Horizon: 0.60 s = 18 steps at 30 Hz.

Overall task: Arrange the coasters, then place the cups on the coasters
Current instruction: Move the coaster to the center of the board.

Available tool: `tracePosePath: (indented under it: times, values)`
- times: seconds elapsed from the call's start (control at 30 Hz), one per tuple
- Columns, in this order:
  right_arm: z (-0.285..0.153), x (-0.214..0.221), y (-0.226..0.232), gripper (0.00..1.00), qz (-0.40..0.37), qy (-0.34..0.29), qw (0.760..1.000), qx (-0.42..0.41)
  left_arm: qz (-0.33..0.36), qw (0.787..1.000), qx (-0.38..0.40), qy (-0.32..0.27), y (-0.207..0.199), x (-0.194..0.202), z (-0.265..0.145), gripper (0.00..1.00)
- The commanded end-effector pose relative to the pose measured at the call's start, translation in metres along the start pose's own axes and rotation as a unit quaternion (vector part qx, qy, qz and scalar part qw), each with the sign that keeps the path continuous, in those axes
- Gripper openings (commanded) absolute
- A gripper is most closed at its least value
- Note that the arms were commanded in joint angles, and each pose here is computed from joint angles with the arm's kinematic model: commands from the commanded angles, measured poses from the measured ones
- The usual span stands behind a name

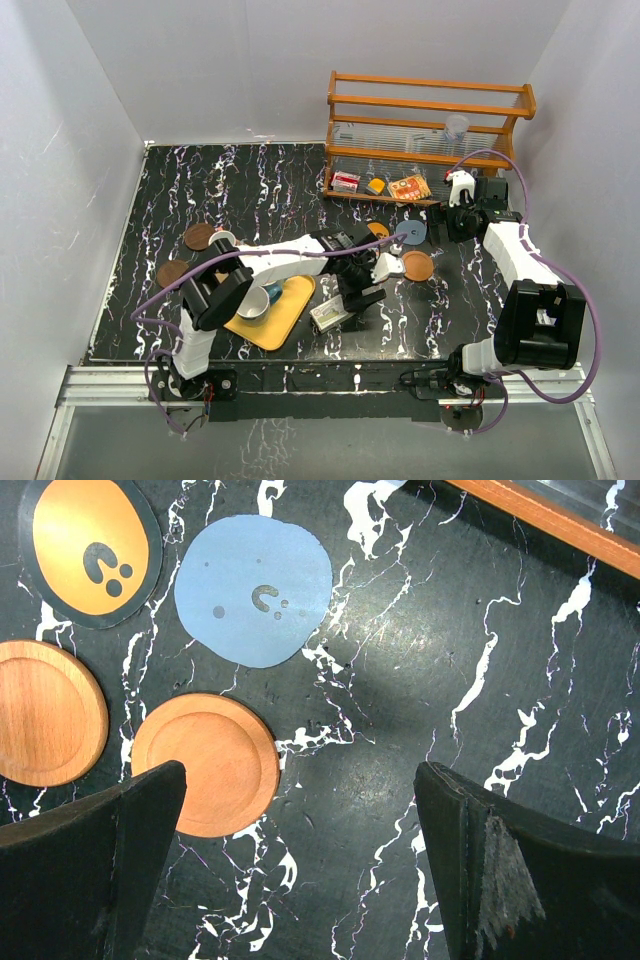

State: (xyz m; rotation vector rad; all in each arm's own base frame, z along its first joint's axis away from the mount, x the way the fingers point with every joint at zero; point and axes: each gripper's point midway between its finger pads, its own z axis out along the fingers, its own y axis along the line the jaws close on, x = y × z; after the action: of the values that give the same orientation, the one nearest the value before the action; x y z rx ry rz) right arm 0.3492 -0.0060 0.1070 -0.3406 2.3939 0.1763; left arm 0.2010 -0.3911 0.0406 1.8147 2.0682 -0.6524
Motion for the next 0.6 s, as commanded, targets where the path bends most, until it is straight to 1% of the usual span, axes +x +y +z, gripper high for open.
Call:
tracePosePath:
  times: [0.0,0.23,0.4,0.57]
  values:
    - [-0.004,-0.013,-0.007,0.98,-0.006,-0.019,1.000,0.011,0.018,1.000,0.006,0.011,-0.009,0.001,-0.001,0.74]
    - [-0.003,-0.012,-0.007,0.98,-0.007,-0.018,1.000,0.008,0.027,0.998,0.004,0.047,-0.014,0.025,-0.010,0.67]
    - [-0.003,-0.012,-0.006,0.98,-0.006,-0.016,1.000,0.007,0.009,0.997,-0.027,0.065,-0.010,0.041,-0.015,0.61]
    - [-0.002,-0.012,-0.006,0.98,-0.006,-0.015,1.000,0.006,-0.005,0.996,-0.043,0.072,-0.010,0.051,-0.022,0.58]
